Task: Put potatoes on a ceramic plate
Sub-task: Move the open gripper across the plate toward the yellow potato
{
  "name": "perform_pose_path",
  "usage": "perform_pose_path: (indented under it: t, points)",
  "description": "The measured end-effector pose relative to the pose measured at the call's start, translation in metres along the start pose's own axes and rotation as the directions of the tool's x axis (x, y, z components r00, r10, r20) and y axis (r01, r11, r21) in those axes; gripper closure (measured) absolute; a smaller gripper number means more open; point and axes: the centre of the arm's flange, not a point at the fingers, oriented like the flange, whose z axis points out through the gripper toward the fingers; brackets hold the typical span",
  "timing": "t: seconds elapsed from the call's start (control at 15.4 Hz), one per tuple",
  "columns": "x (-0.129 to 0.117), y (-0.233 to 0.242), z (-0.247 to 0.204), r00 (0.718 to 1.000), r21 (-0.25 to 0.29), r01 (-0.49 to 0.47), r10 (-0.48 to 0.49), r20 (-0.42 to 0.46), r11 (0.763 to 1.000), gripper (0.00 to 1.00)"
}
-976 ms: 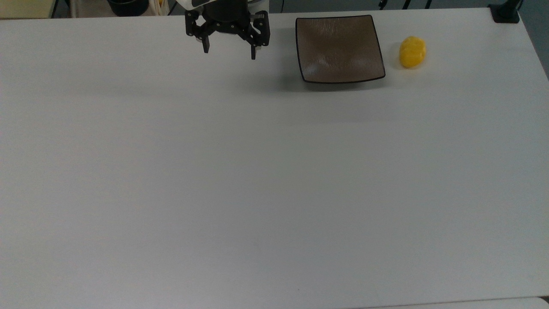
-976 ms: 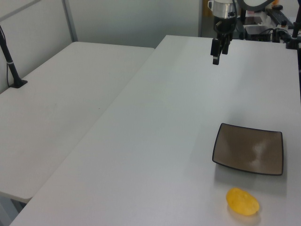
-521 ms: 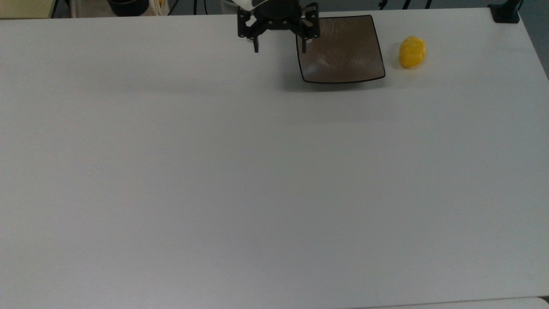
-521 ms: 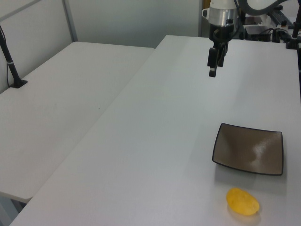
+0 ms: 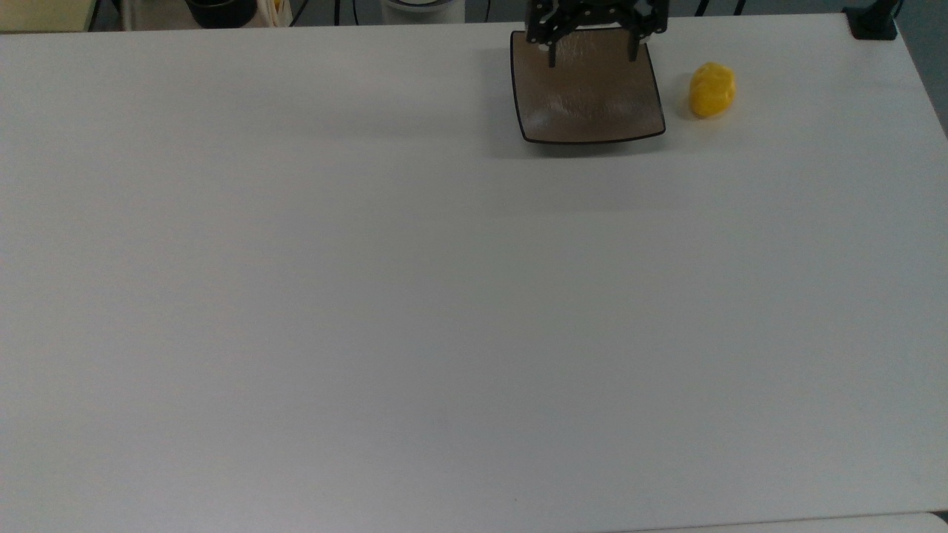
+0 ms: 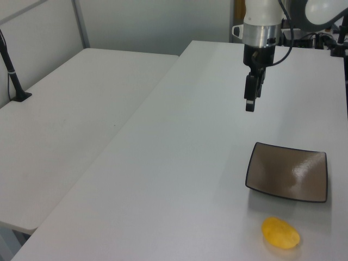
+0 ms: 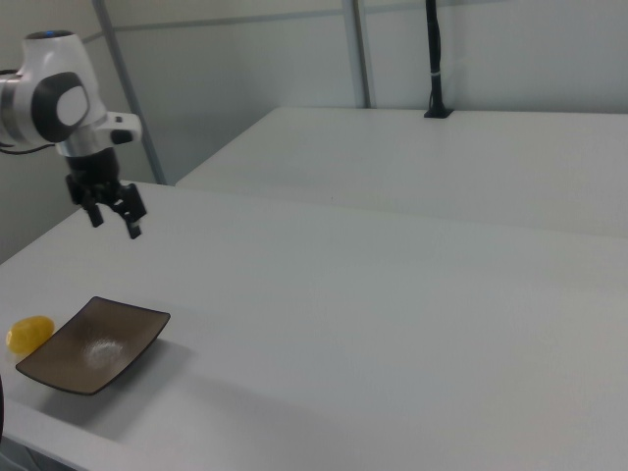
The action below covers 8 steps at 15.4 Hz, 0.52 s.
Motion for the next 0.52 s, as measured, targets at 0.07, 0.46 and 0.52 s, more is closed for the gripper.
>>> perform_pose_path:
  t: [0.07,0.46,0.52]
  points:
    - [-0.005,-0.012,0.001,1.0,0.0,-0.008,0.008,0.003,1.0,0.0]
    - [-0.022,-0.061,0.021,0.99,0.049,-0.14,0.14,0.011,0.989,0.0]
    - [-0.024,-0.065,0.024,0.987,0.055,-0.16,0.16,0.014,0.986,0.0]
